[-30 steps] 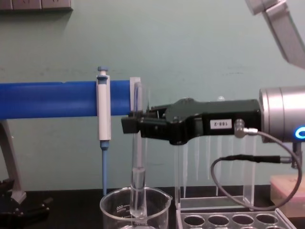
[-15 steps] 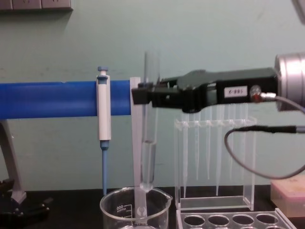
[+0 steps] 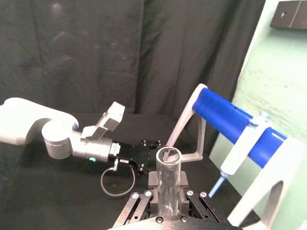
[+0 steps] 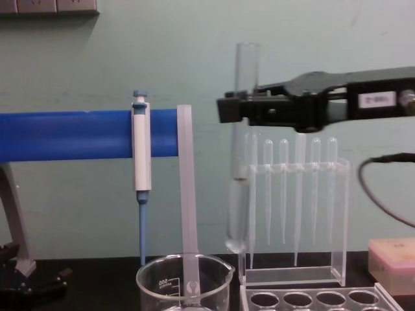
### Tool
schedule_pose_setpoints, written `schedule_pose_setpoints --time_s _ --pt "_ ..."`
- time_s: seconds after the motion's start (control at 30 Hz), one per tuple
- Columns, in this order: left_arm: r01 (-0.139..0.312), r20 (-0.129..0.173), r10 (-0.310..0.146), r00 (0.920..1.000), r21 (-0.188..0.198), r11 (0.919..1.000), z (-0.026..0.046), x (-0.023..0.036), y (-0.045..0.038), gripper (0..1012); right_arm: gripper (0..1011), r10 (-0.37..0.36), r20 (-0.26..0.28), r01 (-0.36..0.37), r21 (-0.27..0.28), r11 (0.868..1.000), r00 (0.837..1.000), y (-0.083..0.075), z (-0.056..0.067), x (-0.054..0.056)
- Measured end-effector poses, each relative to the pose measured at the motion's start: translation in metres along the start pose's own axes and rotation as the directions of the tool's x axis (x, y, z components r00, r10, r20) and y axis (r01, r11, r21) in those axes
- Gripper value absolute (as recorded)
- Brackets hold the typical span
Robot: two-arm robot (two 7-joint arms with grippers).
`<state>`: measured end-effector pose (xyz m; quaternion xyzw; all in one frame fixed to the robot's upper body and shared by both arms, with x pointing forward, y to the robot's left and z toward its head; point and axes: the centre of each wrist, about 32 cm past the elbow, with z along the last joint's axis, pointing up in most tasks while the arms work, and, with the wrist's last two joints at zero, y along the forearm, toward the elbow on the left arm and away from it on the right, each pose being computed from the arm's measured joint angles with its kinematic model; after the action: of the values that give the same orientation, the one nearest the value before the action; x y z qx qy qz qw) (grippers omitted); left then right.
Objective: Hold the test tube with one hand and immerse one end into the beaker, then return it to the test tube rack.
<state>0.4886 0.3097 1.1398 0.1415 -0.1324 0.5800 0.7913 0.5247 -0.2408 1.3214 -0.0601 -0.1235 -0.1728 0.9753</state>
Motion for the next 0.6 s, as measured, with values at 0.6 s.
schedule_pose_setpoints --time_s 0.6 --pt "0.0 0.0 0.0 1.0 0.0 1.0 0.0 0.0 0.0 1000 225 -0.117 -0.002 0.117 -0.016 0.993 0.993 -0.062 -0.03 -0.038"
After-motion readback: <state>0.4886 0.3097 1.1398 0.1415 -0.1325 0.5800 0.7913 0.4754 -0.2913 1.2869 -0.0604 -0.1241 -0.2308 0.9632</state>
